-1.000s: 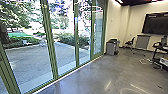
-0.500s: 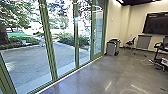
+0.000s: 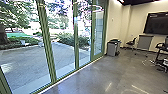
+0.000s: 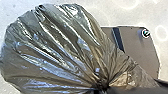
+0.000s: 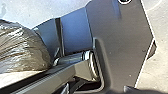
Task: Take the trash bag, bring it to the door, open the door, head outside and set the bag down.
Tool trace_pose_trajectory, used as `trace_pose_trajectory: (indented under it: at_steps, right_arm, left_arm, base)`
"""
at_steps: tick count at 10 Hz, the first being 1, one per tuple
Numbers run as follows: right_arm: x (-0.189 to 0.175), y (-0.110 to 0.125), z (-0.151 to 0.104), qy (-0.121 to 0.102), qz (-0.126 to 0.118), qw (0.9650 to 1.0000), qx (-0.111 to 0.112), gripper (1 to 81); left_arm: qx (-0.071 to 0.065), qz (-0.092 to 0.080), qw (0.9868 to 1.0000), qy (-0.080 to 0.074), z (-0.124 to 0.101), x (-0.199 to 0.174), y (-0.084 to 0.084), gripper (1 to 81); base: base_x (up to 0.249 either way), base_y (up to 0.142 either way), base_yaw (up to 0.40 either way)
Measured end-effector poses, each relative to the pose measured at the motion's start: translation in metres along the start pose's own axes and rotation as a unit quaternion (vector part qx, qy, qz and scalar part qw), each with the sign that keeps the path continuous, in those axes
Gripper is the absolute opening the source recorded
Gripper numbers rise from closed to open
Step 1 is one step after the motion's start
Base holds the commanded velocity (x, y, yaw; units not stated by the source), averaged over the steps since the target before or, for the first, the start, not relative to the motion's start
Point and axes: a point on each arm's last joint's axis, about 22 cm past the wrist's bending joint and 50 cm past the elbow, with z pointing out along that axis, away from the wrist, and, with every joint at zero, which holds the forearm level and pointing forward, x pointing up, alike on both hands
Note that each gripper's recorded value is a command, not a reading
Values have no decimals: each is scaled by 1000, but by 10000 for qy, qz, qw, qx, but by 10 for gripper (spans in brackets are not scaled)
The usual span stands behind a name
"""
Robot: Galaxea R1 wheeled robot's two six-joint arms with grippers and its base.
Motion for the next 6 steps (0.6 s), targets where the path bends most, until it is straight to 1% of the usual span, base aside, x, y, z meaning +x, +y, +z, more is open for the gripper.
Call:
trace_pose_trajectory:
  at_steps: [3,4,5,6]
  right_arm:
    - [2,-4,1,6,-8,10000,23,811]
    - [7,-3,0,40,-17,10000,11,811]
    - [9,2,-1,57,-17,10000,-26,811]
    - [6,3,-1,39,-12,10000,-32,811]
  left_arm:
    - [17,-1,10000,4,0,0,-2,10]
    - [-3,3,10000,21,0,4,1,10]
    - [-26,2,10000,5,1,1,4,10]
    - [-20,-1,10000,0,1,0,3,10]
  base:
    - [140,-76,0]
    - [140,-85,0]
    - [140,-85,0]
    - [141,-85,0]
